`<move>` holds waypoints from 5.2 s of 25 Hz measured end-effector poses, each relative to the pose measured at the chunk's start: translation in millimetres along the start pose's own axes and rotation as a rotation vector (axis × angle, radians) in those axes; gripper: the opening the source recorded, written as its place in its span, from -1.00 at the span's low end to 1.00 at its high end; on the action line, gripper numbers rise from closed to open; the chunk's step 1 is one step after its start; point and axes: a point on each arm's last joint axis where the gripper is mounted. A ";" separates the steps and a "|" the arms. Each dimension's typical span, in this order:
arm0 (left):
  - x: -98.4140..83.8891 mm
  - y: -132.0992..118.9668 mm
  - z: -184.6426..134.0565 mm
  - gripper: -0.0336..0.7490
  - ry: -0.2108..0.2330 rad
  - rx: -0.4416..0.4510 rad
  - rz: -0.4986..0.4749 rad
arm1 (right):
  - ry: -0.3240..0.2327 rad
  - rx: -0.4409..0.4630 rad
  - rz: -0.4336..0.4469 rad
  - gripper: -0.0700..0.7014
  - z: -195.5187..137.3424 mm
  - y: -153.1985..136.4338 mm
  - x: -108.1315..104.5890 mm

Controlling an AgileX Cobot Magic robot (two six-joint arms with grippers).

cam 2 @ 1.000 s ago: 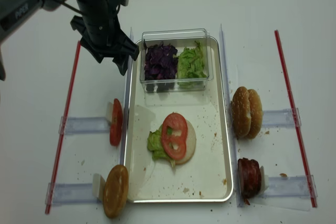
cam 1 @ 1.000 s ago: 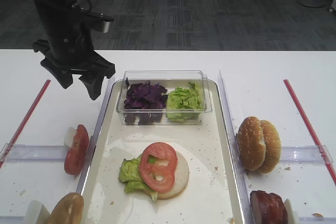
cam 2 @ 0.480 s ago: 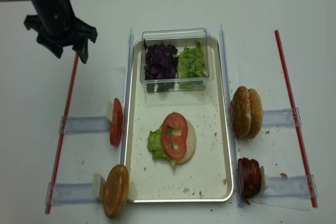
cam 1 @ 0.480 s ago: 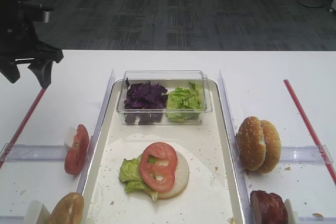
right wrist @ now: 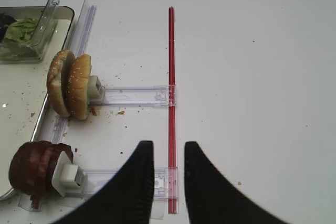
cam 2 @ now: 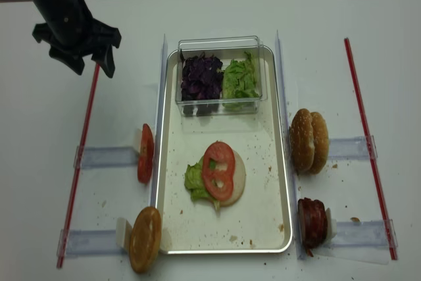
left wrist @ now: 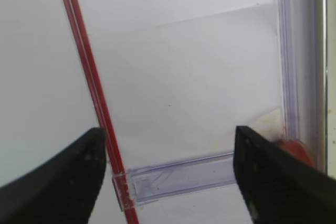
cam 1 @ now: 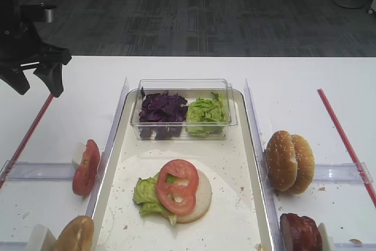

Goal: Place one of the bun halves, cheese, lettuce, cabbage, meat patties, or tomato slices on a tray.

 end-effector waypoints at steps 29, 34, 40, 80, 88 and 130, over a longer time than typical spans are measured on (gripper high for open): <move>14.5 59.3 -104.6 0.29 0.011 -0.049 0.006 | 0.000 0.000 0.000 -0.32 0.0 0.0 0.0; 20.8 77.0 -146.9 0.29 0.013 -0.099 0.003 | 0.005 0.000 0.000 -0.32 0.0 0.0 0.0; 29.2 87.7 -202.6 0.29 0.015 -0.160 -0.006 | 0.000 0.000 0.000 -0.32 0.0 0.0 0.0; 60.8 66.0 -399.8 0.29 0.011 -0.866 -0.159 | 0.005 0.000 0.000 -0.32 0.0 0.0 0.0; 65.4 65.7 -399.7 0.29 0.082 -0.874 -0.135 | 0.005 0.000 0.000 -0.32 0.0 0.0 0.0; 66.8 65.8 -399.5 0.29 0.099 -0.877 -0.126 | 0.005 0.000 0.000 -0.32 0.0 0.0 0.0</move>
Point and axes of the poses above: a point on each arm's last joint axis where the gripper is mounted, y pointing back along that axis away from the gripper, x along the wrist's bending axis when the last joint is at zero, z = x × y, and after that the axes turned 15 degrees about y, right-handed
